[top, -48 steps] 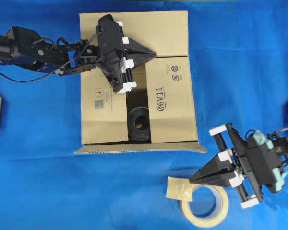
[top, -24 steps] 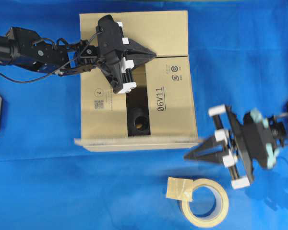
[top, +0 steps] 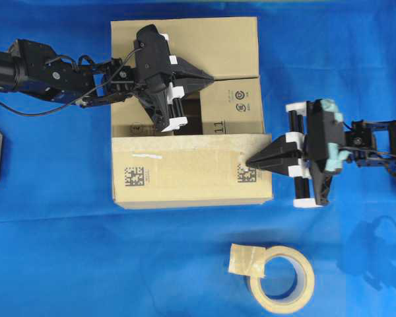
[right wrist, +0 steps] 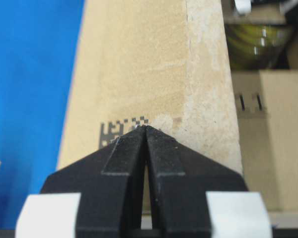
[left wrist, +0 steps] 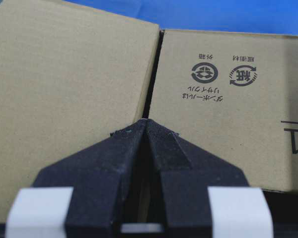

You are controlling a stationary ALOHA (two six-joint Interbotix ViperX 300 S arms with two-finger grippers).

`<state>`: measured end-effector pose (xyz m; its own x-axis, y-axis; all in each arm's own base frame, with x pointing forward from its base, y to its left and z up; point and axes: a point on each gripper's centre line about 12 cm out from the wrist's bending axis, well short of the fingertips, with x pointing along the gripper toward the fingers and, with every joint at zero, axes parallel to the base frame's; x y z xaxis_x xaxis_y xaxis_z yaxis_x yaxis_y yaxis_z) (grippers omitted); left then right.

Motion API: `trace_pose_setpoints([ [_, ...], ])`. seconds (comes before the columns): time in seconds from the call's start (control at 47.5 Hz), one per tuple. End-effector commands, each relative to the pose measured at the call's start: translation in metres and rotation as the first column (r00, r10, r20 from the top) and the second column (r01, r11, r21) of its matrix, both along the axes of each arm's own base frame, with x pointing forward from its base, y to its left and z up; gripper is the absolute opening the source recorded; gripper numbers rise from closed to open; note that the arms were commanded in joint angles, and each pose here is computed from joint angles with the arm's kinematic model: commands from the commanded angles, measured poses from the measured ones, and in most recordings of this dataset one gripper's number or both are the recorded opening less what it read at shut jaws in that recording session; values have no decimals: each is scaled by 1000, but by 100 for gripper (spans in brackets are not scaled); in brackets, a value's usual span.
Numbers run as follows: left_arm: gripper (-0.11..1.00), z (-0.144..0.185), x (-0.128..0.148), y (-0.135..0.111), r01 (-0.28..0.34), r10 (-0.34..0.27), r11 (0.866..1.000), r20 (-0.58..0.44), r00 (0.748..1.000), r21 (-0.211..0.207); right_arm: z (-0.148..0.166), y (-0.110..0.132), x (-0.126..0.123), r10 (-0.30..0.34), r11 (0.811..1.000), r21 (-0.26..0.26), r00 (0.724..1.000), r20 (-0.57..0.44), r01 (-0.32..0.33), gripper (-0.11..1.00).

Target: Close the cardboard box.

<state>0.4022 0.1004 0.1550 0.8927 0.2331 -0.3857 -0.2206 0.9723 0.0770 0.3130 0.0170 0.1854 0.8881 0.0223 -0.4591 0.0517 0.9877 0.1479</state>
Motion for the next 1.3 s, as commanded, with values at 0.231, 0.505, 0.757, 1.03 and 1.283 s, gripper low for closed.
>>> trace_pose_setpoints([
  [0.231, 0, 8, 2, -1, 3, -3, 1000, 23, 1000, 3, -13, -3, 7, -31, 999, 24, 999, -39, 31, 0],
  [0.505, 0, 23, 2, -2, 3, -4, 1000, 55, 999, 9, -12, -3, 7, -31, 999, 24, 999, -37, 31, 0],
  [0.757, 0, 77, -1, -2, 7, -13, 999, 140, 990, 45, -11, -3, 8, -32, 999, 24, 999, -28, 32, 0],
  [1.03, 0, 121, -10, 20, -40, 32, 997, 125, 992, 66, -10, -3, 9, -32, 999, 21, 999, -16, 32, 0],
  [1.283, 0, 136, -24, 74, -139, 138, 986, 13, 990, 97, -8, -3, 9, -31, 999, 15, 1000, -5, 31, 0],
])
